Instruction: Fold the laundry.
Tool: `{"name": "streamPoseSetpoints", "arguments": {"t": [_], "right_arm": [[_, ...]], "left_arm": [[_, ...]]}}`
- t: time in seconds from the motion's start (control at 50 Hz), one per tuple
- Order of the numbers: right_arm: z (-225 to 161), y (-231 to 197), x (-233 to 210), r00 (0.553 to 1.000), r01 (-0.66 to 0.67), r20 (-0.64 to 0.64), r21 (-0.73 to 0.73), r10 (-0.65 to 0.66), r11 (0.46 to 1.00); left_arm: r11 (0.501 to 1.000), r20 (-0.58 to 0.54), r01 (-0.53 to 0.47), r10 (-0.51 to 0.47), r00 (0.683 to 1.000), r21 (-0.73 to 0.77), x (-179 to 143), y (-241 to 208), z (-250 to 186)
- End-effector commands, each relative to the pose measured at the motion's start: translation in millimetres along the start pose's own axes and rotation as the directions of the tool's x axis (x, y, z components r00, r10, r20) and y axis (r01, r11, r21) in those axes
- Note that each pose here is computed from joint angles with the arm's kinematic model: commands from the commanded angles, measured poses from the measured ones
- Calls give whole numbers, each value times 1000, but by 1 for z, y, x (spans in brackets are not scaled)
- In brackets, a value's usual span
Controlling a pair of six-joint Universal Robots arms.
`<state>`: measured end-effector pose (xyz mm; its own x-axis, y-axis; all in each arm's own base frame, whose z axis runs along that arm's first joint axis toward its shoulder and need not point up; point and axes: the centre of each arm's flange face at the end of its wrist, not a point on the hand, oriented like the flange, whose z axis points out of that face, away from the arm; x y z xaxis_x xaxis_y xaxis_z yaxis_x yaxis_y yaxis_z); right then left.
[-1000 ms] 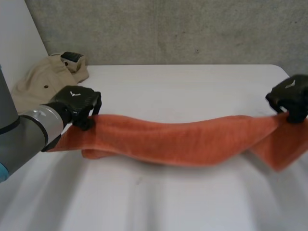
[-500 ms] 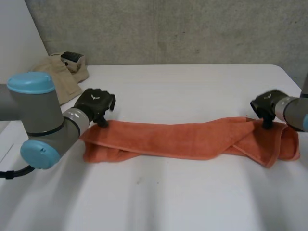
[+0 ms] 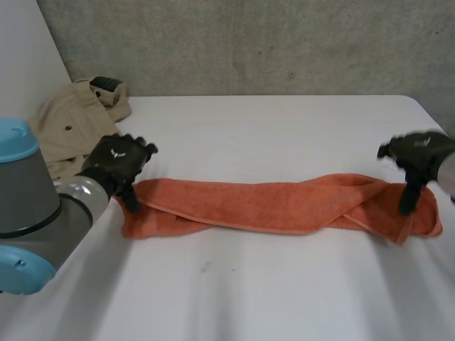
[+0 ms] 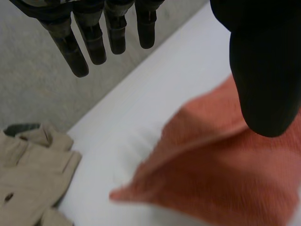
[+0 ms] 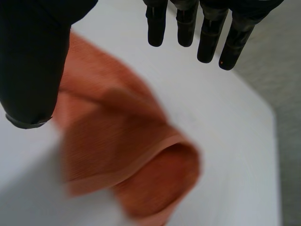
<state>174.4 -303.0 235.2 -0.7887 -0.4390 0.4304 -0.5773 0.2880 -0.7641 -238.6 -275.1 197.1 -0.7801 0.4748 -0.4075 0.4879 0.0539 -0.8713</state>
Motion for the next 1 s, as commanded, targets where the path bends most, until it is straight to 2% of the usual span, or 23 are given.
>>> {"name": "streamPoseSetpoints", "arguments": {"t": [0.02,0.28,0.44,0.64,0.76,0.88,1.0], "right_arm": [[-12,41,-34,993,-31,115,-47,36,998],[16,79,-50,999,-22,25,58,20,998],[36,85,-41,999,-11,-51,88,15,996],[58,89,-32,997,-1,-76,88,8,996],[71,84,-25,996,-1,-85,96,9,995],[71,73,-7,992,-3,-124,110,17,994],[40,32,14,995,7,-97,88,2,996]], "left_arm": [[993,-11,-87,86,996,-77,-11,27,11],[994,-74,-72,66,995,-82,-7,44,45],[994,-82,-76,70,994,-81,-4,48,55],[994,-86,-76,69,994,-76,-1,48,60],[996,-85,-67,61,995,-67,2,42,57],[999,-40,-33,33,999,-10,-11,15,44],[997,5,10,-11,1000,70,-31,-23,21]]}}
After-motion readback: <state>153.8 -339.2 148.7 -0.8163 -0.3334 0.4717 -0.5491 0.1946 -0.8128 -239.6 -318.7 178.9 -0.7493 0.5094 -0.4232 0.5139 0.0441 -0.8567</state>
